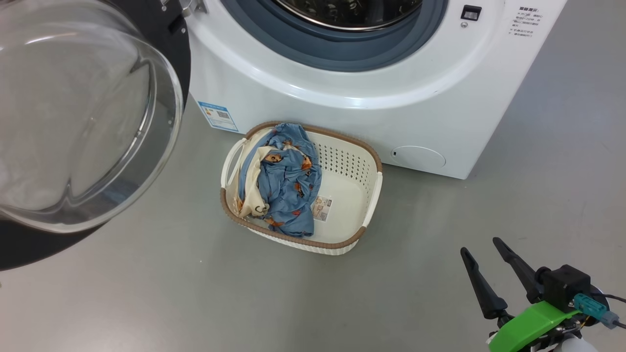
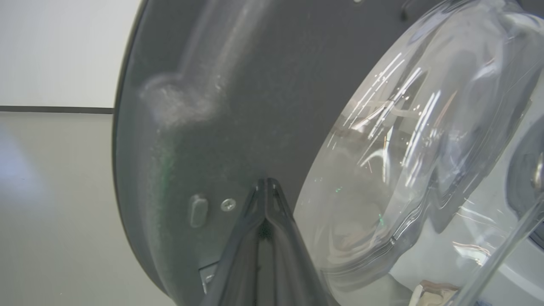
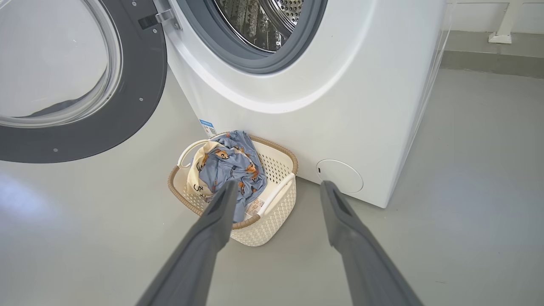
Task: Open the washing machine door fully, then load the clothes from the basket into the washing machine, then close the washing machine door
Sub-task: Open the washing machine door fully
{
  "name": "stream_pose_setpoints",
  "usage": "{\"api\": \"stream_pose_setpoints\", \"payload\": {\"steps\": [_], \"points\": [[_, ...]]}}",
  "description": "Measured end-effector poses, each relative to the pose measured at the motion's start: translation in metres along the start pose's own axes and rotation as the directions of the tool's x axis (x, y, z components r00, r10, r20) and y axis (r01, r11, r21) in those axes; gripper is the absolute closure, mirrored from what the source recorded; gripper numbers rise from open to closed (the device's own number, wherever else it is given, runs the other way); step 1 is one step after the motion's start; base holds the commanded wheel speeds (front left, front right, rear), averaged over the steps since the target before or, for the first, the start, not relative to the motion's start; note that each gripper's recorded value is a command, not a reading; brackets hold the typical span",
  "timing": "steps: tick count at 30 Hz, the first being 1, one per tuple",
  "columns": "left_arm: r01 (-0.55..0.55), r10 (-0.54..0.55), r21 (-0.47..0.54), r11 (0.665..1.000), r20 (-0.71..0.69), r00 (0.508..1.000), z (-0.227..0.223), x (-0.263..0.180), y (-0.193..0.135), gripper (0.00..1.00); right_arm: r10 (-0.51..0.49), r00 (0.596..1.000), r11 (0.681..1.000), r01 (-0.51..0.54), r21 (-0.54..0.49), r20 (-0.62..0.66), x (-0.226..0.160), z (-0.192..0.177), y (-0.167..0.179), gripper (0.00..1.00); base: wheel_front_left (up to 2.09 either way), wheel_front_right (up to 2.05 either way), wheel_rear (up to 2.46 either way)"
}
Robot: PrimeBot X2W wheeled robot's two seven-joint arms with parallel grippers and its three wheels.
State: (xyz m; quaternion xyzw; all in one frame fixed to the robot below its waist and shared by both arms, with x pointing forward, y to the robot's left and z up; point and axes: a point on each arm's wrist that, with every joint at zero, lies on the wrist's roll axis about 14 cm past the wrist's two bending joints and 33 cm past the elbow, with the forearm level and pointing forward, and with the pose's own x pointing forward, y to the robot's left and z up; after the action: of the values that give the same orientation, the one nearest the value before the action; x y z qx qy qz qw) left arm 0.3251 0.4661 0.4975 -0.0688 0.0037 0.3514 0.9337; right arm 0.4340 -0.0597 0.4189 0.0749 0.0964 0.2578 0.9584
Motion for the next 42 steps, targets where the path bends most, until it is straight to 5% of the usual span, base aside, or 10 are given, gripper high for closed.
{"api": "stream_pose_setpoints", "payload": {"steps": [13,27,32,34,35,42], "points": [[0.033,-0.032,-0.023,0.999,0.024,0.999,0.008,-0.002,-0.01,1.0,0.007,0.999,1.0,-0.007,-0.02,0.041,0.003,0.017,0.003,0.0,0.0,0.0,0.0],[0.151,-0.15,-0.071,0.986,0.024,0.988,-0.01,-0.052,-0.034,1.0,0.035,0.997,0.998,-0.032,-0.049,0.076,-0.002,0.034,0.016,0.0,0.0,0.0,0.0],[0.197,-0.198,-0.107,0.975,0.0,0.98,-0.026,-0.073,-0.051,0.5,0.025,0.996,0.998,-0.02,-0.055,0.084,-0.007,0.038,0.014,0.0,0.0,0.0,0.0],[0.224,-0.227,-0.117,0.967,-0.005,0.974,-0.03,-0.081,-0.061,0.07,0.013,0.996,0.998,-0.008,-0.056,0.09,-0.01,0.04,0.01,0.0,0.0,0.0,0.0],[0.24,-0.243,-0.126,0.963,-0.008,0.97,-0.033,-0.084,-0.067,0.0,0.006,0.996,0.998,-0.001,-0.056,0.093,-0.012,0.041,0.008,0.0,0.0,0.0,0.0],[0.418,-0.428,-0.149,0.896,-0.04,0.903,-0.047,-0.111,-0.126,0.0,-0.068,0.99,0.996,0.075,-0.054,0.124,-0.028,0.051,-0.013,0.0,0.0,0.0,0.0]]}}
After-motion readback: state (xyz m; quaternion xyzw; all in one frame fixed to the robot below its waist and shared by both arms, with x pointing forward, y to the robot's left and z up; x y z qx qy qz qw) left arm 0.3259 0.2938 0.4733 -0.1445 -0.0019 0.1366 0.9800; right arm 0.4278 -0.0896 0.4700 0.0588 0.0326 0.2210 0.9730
